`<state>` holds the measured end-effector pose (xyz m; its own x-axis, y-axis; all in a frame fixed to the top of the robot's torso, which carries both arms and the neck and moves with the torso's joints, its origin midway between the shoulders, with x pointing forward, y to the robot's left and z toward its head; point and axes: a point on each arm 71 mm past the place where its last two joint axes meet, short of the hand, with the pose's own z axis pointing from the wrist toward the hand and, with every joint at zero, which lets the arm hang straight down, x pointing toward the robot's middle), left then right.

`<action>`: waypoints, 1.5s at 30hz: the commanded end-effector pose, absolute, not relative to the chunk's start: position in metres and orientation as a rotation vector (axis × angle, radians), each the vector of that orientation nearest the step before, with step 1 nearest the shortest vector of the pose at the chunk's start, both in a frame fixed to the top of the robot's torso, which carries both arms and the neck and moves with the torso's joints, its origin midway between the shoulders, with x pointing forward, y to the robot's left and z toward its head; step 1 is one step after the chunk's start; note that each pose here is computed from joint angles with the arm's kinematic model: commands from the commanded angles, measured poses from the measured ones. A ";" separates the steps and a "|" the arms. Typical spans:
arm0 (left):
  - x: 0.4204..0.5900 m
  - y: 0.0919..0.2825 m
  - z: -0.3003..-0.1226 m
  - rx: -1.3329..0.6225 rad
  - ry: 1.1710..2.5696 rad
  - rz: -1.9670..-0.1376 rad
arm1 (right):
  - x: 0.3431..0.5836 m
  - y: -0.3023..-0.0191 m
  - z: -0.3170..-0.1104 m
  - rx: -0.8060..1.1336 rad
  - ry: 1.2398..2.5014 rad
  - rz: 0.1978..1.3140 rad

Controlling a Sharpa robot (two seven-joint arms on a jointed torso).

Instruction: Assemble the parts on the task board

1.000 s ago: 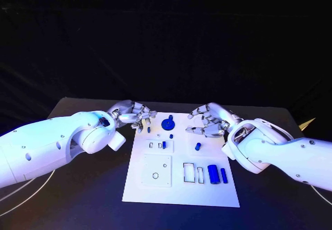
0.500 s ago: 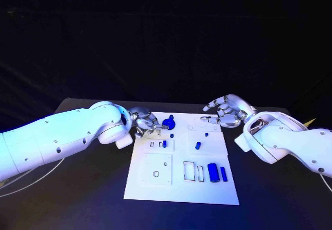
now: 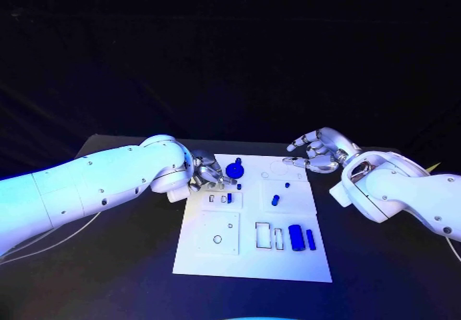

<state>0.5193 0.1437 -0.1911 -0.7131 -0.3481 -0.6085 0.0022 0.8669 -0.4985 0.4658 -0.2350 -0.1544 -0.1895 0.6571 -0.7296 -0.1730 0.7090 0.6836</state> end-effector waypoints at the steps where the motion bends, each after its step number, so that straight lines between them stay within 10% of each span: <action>1: 0.519 0.141 -0.195 -0.182 2.361 -0.560 | 0.466 -0.233 -0.154 0.372 1.604 0.786; 45: 0.522 0.126 -0.209 -0.153 2.440 -0.542 | 0.467 -0.232 -0.155 0.366 1.604 0.781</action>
<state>0.5237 0.1285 -0.2081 -0.7847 -0.2440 -0.5699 0.0184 0.9097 -0.4148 0.4676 -0.2329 -0.1549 -0.1875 0.6478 -0.7384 -0.1818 0.7158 0.6742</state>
